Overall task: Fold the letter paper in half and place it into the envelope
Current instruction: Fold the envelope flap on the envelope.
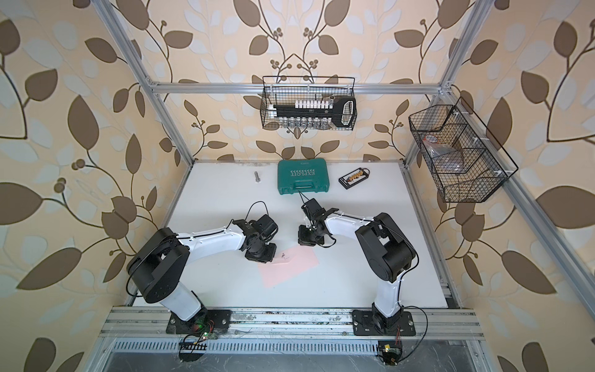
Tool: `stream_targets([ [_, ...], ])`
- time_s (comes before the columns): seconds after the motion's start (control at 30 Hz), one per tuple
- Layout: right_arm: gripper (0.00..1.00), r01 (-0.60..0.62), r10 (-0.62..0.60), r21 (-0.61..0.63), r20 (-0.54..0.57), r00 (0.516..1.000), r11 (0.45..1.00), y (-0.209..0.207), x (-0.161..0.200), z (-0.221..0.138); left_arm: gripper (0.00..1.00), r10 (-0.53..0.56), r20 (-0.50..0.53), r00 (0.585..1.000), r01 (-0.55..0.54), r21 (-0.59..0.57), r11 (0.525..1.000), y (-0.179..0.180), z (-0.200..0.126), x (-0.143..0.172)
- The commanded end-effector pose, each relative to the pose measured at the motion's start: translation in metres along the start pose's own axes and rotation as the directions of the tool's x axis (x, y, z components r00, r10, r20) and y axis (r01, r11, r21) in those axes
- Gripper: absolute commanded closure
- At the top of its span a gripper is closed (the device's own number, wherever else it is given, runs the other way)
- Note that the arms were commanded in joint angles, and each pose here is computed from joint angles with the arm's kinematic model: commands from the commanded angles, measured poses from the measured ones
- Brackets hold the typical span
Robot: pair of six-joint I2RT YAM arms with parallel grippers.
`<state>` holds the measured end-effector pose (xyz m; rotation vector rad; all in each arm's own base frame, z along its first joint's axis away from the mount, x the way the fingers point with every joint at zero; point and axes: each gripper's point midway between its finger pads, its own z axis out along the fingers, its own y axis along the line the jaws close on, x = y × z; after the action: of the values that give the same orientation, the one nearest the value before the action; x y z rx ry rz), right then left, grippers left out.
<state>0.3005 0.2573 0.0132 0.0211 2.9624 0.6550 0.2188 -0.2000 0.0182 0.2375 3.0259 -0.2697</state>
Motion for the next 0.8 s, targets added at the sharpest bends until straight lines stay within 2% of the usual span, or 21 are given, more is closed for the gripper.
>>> stream_targets([
  [0.0, 1.0, -0.014, 0.023, 0.138, -0.064, 0.998, 0.99, -0.041, 0.022, 0.008, 0.95, -0.034, -0.013, 0.999, 0.033, -0.064, 0.997, 0.02, -0.008, 0.018],
  [0.17, 1.0, -0.005, 0.013, 0.131, -0.062, 0.998, 0.991, -0.039, 0.021, 0.006, 0.95, -0.06, -0.025, 0.998, 0.057, -0.085, 0.995, 0.031, -0.005, 0.032],
  [0.43, 1.0, 0.02, -0.015, 0.107, -0.04, 0.999, 0.994, -0.027, 0.013, -0.005, 0.95, -0.061, -0.012, 0.998, 0.06, -0.064, 0.996, 0.024, -0.012, 0.025],
  [0.67, 1.0, 0.09, -0.09, 0.003, 0.08, 0.993, 0.996, 0.017, -0.005, -0.058, 0.95, -0.012, 0.093, 0.996, 0.011, 0.01, 1.0, -0.004, -0.059, -0.011],
  [0.7, 1.0, 0.099, -0.098, -0.012, 0.096, 0.991, 0.995, 0.024, -0.005, -0.068, 0.95, -0.005, 0.137, 0.991, 0.0, 0.033, 0.999, -0.009, -0.075, -0.02],
  [0.77, 1.0, 0.109, -0.104, -0.034, 0.119, 0.987, 0.994, 0.031, -0.001, -0.082, 0.95, 0.01, 0.165, 0.986, -0.019, 0.048, 0.999, -0.017, -0.085, -0.031],
])
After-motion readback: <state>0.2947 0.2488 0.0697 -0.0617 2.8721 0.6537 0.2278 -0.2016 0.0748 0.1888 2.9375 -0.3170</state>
